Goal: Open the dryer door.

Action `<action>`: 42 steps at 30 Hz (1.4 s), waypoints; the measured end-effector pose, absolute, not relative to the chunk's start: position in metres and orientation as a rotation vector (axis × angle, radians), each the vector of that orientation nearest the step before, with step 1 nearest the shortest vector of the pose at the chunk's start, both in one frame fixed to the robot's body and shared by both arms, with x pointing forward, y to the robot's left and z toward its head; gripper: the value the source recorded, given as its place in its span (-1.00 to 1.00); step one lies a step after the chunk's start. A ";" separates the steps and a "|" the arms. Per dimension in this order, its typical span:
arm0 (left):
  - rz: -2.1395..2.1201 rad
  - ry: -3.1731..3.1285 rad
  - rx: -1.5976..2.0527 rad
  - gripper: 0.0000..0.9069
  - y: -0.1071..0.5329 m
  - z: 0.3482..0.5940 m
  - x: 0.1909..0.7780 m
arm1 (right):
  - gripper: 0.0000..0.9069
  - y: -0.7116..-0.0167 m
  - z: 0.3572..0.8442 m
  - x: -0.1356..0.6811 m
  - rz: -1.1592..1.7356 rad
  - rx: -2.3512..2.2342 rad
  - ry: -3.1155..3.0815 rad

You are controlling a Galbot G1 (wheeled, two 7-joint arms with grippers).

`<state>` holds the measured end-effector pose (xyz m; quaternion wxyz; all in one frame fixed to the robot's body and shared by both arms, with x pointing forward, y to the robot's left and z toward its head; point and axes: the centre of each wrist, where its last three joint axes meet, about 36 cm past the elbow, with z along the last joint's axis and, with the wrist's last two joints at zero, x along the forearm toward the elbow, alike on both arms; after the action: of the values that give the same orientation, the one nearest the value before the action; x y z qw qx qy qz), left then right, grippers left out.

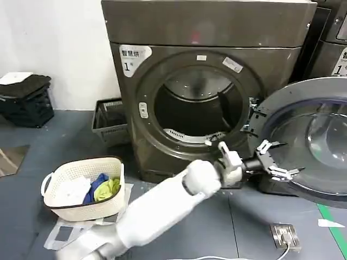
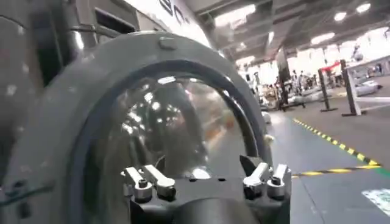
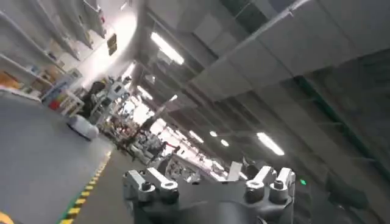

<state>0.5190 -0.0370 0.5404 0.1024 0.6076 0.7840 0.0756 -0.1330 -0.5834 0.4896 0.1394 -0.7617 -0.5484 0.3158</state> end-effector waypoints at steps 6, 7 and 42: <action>0.268 2.369 1.796 1.00 0.016 0.535 0.511 | 1.00 -0.595 0.486 -0.124 0.977 -2.166 -1.629; 0.280 2.388 1.791 1.00 0.028 0.534 0.510 | 1.00 -0.597 0.485 -0.123 0.979 -2.163 -1.632; 1.213 2.604 1.280 1.00 0.345 0.533 0.402 | 1.00 -0.635 0.448 -0.033 0.897 -2.033 -1.939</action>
<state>0.4020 0.3449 0.5333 -0.0014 0.4070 0.8280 0.3856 -0.0328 -0.6354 0.4484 0.0959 -0.6863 -0.6543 0.3028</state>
